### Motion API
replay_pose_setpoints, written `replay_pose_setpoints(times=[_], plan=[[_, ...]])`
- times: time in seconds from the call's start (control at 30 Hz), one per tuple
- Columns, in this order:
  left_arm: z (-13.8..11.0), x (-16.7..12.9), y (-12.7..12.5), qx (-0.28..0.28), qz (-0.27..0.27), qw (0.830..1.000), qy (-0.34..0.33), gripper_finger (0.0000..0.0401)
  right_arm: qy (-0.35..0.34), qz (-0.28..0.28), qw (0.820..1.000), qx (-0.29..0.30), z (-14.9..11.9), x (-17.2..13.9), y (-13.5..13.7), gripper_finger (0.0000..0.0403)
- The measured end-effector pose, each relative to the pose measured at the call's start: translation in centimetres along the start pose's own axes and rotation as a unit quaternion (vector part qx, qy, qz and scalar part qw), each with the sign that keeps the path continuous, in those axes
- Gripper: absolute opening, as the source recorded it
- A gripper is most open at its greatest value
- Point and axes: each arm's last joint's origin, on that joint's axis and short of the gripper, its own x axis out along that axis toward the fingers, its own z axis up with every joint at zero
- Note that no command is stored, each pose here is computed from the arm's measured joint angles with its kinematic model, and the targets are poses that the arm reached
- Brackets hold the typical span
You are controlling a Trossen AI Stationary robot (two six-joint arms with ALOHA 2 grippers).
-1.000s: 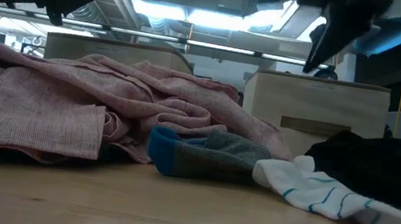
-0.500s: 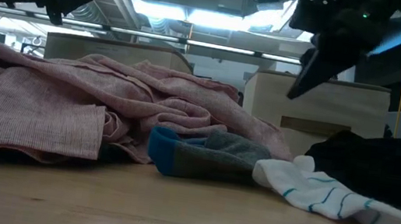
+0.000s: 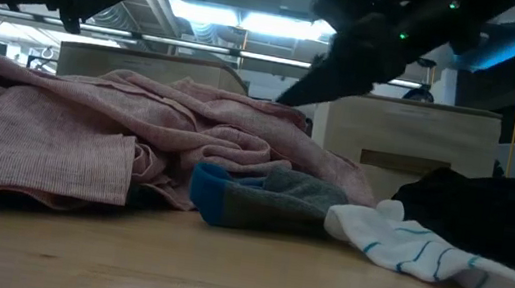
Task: Sort clothes
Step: Adjust the pink shirt
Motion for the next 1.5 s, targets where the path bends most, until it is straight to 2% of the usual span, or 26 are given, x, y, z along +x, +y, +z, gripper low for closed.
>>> replay_pose_setpoints(times=[0.23, 0.37, 0.47, 0.57, 0.67, 0.8, 1.0, 1.1, 1.33, 1.5], plan=[[-0.4, 0.0, 0.0, 0.004, 0.000, 1.000, 0.018, 0.0217, -0.012, -0.006, 0.999, -0.039, 1.7, 1.0, -0.1, 0.0282], [-0.6, 0.0, 0.0, 0.005, 0.001, 1.000, 0.028, 0.0217, 0.055, -0.005, 0.998, -0.039, 2.3, 0.3, -0.3, 0.0282], [-0.7, 0.0, 0.0, 0.013, 0.001, 0.999, 0.036, 0.0217, 0.128, -0.007, 0.992, 0.000, 3.9, -1.1, -0.4, 0.0282], [-0.7, 0.0, 0.0, 0.029, 0.000, 0.999, 0.034, 0.0217, 0.229, -0.024, 0.971, 0.061, 4.7, -3.1, -0.5, 0.0282], [-0.3, 0.0, 0.0, 0.040, 0.000, 0.999, 0.015, 0.0217, 0.286, -0.037, 0.952, 0.103, 4.7, -4.5, 0.1, 0.0282], [-0.3, 0.0, 0.0, 0.050, -0.001, 0.999, 0.015, 0.0217, 0.333, -0.060, 0.931, 0.137, 3.9, -6.0, 1.4, 0.0282], [-0.5, 0.1, 0.0, 0.079, -0.001, 0.997, 0.025, 0.0217, 0.394, -0.111, 0.889, 0.203, 1.8, -8.0, 4.0, 0.0282], [-0.7, 0.1, 0.0, 0.091, -0.002, 0.995, 0.032, 0.0217, 0.377, -0.136, 0.887, 0.231, 1.0, -9.2, 5.6, 0.0282], [-0.8, 0.2, -0.1, 0.093, -0.007, 0.995, 0.040, 0.0217, 0.340, -0.147, 0.879, 0.301, 0.4, -11.0, 7.9, 0.0282], [-0.9, 0.2, -0.1, 0.092, -0.008, 0.995, 0.044, 0.0217, 0.241, -0.072, 0.909, 0.331, 2.2, -9.2, 9.5, 0.0282]])
